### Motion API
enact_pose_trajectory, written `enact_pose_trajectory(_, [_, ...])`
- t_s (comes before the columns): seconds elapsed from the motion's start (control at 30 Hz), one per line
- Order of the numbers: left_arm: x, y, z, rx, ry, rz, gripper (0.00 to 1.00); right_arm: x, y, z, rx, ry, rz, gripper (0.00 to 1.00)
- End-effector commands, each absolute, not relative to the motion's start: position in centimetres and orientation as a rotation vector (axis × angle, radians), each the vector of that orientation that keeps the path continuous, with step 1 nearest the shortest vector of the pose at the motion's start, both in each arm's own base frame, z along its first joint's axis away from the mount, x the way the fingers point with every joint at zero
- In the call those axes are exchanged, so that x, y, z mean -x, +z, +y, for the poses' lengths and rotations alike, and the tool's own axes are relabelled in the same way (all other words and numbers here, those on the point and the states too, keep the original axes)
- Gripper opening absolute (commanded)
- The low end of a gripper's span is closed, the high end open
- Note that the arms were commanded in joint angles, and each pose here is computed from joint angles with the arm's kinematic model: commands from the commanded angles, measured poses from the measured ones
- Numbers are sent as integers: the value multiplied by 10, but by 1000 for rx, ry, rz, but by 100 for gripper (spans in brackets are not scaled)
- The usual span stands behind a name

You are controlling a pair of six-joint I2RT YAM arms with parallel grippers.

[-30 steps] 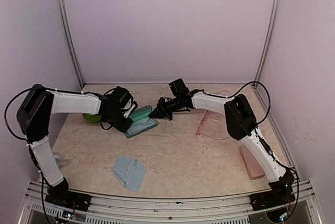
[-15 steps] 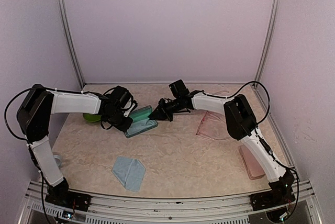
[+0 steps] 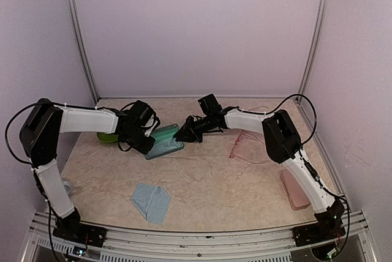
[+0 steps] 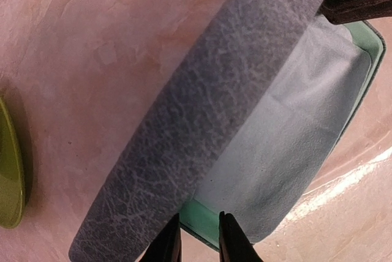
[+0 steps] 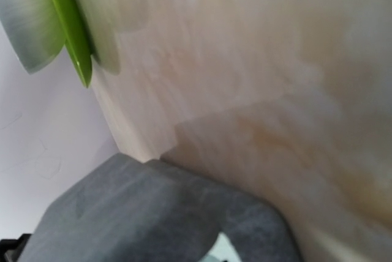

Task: Organize the sunglasses
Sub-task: Place the folded cleaning cloth in the sunglasses case.

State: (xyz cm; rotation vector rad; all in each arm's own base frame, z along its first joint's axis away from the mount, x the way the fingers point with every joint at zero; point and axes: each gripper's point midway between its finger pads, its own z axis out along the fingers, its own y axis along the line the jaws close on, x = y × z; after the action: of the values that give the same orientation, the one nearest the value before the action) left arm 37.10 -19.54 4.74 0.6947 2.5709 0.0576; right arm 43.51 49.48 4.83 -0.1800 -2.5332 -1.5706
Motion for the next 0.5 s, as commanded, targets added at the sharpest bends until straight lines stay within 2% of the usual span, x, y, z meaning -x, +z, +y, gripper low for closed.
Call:
enact_pose_trajectory(0.0, [-377, 69, -197, -646, 50, 2529, 24, -434, 66, 492, 156, -1585, -2577, 20])
enact_pose_trajectory(0.47, [-358, 94, -201, -609, -7, 2519, 28, -423, 85, 479, 94, -1602, -2633, 27])
